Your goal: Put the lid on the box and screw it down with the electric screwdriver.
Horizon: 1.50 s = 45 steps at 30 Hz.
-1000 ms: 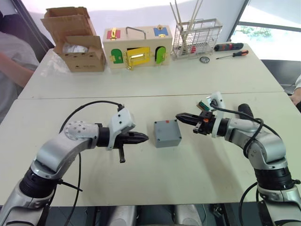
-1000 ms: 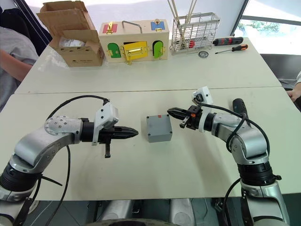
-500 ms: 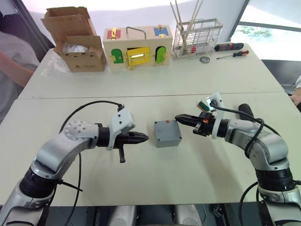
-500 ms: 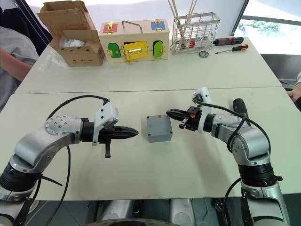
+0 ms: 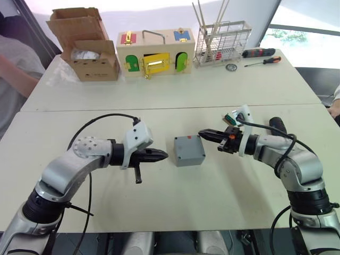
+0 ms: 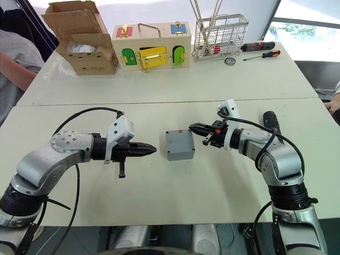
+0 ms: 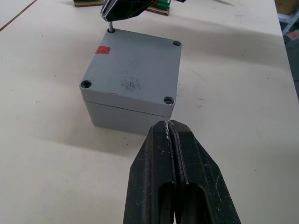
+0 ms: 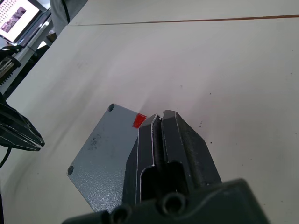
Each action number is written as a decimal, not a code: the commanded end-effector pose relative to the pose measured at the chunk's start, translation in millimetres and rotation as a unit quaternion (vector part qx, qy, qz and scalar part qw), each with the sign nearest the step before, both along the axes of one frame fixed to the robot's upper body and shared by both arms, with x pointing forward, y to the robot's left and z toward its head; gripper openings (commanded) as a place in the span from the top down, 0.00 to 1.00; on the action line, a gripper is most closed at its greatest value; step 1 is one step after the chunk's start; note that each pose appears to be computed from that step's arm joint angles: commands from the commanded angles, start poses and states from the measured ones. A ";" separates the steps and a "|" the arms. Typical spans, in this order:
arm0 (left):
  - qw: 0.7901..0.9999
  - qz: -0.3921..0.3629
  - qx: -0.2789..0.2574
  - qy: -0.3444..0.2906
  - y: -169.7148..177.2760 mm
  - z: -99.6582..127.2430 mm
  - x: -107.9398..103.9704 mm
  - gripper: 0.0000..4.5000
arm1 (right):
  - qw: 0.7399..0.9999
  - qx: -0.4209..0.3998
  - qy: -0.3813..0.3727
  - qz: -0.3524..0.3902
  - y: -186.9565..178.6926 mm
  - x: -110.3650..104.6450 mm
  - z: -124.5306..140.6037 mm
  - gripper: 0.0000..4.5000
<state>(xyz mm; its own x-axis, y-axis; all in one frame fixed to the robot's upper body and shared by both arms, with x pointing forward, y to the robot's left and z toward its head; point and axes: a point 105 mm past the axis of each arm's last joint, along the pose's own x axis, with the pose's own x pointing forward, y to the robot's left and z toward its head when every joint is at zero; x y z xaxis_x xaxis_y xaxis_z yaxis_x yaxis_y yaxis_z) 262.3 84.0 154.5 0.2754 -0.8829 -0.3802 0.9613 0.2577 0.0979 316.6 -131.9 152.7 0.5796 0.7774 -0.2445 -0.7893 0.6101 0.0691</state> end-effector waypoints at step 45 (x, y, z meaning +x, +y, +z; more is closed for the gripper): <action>0.984 -0.164 -0.029 -0.064 -59.2 12.5 -51.8 1.00 | 0.858 -0.254 0.373 -0.244 -222.5 -15.6 18.4 0.01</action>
